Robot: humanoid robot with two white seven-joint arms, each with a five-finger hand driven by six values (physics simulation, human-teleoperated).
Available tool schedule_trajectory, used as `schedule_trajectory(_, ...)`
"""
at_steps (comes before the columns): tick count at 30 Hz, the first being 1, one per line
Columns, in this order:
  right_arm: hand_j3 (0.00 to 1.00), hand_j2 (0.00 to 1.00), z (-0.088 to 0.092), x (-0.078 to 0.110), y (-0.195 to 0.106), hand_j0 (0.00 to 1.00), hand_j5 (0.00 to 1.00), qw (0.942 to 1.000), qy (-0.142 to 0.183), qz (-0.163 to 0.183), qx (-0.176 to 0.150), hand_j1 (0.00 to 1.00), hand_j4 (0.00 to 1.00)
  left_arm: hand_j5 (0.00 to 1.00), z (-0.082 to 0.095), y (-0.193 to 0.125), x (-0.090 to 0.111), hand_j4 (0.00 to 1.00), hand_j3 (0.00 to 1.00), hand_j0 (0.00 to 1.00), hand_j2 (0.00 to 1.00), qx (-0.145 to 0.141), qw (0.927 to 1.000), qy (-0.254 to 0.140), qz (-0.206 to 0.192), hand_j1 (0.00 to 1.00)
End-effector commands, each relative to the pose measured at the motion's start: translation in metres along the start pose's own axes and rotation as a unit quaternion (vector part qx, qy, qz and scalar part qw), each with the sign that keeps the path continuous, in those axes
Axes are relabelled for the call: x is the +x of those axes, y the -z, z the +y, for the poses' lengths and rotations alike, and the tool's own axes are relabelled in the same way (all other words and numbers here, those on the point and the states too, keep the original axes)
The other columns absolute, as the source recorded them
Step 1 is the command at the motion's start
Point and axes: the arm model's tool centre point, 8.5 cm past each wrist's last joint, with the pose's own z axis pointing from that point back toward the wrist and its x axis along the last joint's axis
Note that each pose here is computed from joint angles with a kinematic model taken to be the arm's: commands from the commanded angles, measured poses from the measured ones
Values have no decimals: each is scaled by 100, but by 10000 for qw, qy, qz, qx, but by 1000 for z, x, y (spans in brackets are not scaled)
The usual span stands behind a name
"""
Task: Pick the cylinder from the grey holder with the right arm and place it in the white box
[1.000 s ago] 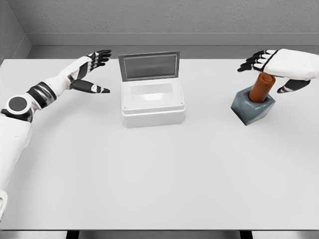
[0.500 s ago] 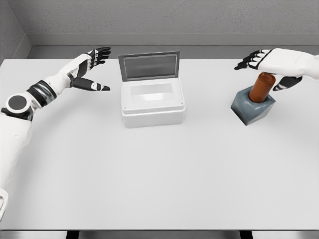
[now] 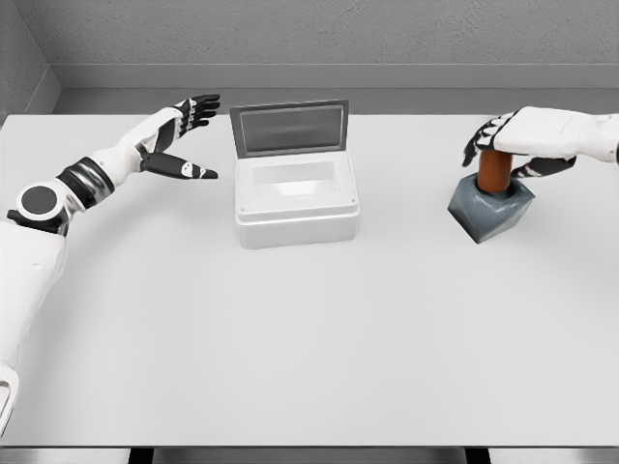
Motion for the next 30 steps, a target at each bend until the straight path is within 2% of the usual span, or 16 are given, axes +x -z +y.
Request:
schedule_trajectory(1,34,34,2,1,0,34,34,9999,-37,-10,94,34,34,100,0,0,1,100,100,100,100,12,10000,-23,-18,100)
schedule_trajectory(7,31,31,-3,-5,-11,31,31,9999,-67,95,54,31,31,100,0,0,1,100,100,100,100,15,10000,-29,-22,100)
schedule_trajectory(9,30,30,-22,-6,-38,30,30,9994,-182,209,-227,30,30,100,1,0,1,100,100,100,100,17,10000,-34,-26,100)
schedule_trajectory(12,29,29,-36,2,-39,29,29,9989,-316,100,-335,29,29,100,1,0,1,100,100,100,100,19,10000,-26,-28,100)
schedule_trajectory(14,28,28,-60,20,-35,28,28,9971,-573,-164,-483,28,28,100,1,-1,1,100,100,100,100,23,10000,-22,-27,100)
schedule_trajectory(16,28,28,-70,35,-28,28,28,9956,-721,-383,-468,28,28,100,2,-1,1,100,100,100,100,33,10000,-30,-34,100)
schedule_trajectory(17,28,28,-73,45,-23,28,28,9945,-790,-541,-435,28,28,100,3,-1,1,100,100,100,100,43,10000,-28,-32,100)
schedule_trajectory(22,28,28,-85,72,-14,28,28,9894,-1013,-932,-456,28,28,100,3,-2,1,100,100,100,100,42,10000,-26,-22,100)
schedule_trajectory(25,27,27,-89,85,2,27,27,9865,-1130,-1148,-296,27,27,100,3,-2,1,100,100,100,100,50,10000,-30,-35,100)
schedule_trajectory(30,27,27,-101,119,30,27,27,9757,-1450,-1643,-98,27,27,100,6,-5,0,100,100,100,100,66,10000,-6,-7,100)
